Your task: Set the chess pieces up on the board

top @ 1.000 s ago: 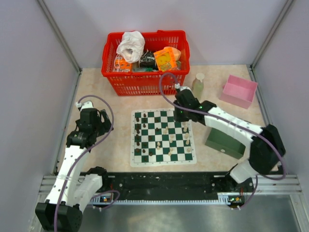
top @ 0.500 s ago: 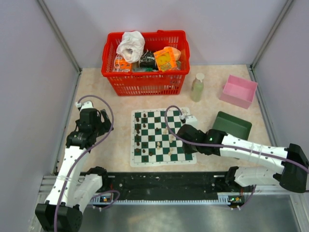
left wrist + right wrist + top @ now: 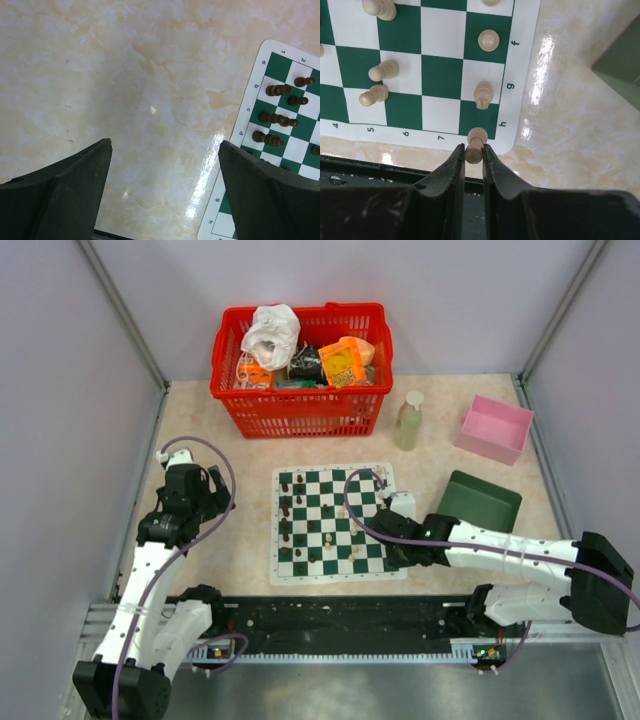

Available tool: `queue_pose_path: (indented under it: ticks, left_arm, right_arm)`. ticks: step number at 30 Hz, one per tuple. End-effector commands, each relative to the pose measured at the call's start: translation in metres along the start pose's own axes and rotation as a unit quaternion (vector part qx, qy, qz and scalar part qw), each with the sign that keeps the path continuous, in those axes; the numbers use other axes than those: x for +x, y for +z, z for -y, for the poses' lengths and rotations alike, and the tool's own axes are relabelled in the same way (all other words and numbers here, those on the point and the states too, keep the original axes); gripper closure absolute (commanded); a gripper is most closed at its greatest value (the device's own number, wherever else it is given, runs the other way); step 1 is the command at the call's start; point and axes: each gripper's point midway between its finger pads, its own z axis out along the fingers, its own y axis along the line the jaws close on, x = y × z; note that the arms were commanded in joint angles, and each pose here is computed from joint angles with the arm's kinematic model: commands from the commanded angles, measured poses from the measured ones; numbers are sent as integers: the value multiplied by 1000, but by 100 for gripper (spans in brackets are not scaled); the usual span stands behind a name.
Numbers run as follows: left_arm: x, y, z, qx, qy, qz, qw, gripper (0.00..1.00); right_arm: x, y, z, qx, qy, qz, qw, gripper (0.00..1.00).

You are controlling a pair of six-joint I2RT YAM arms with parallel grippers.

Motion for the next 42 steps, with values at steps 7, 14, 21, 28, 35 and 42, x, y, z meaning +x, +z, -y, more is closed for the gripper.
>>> queue_pose_path:
  ticks: [7, 14, 21, 28, 35, 42]
  left_arm:
    - [-7, 1, 4, 8, -2, 17, 1000, 7]
    - [-7, 1, 3, 7, -1, 16, 1000, 7]
    - [-7, 1, 3, 6, -1, 15, 1000, 7]
    - [-6, 2, 3, 5, -1, 12, 1000, 7]
    - [-6, 3, 3, 4, 0, 12, 1000, 7]
    - [-5, 3, 3, 6, 0, 10, 1000, 7]
  right_arm:
    - [6, 13, 0, 15, -10, -3, 1000, 85]
    - [9, 19, -1, 10, -19, -3, 1000, 85]
    - [10, 25, 0, 11, -25, 1, 1000, 85]
    - [9, 27, 0, 10, -26, 6, 1000, 84]
    - [10, 27, 2, 8, -22, 8, 1000, 83]
    - [13, 30, -2, 5, -30, 0, 1000, 77]
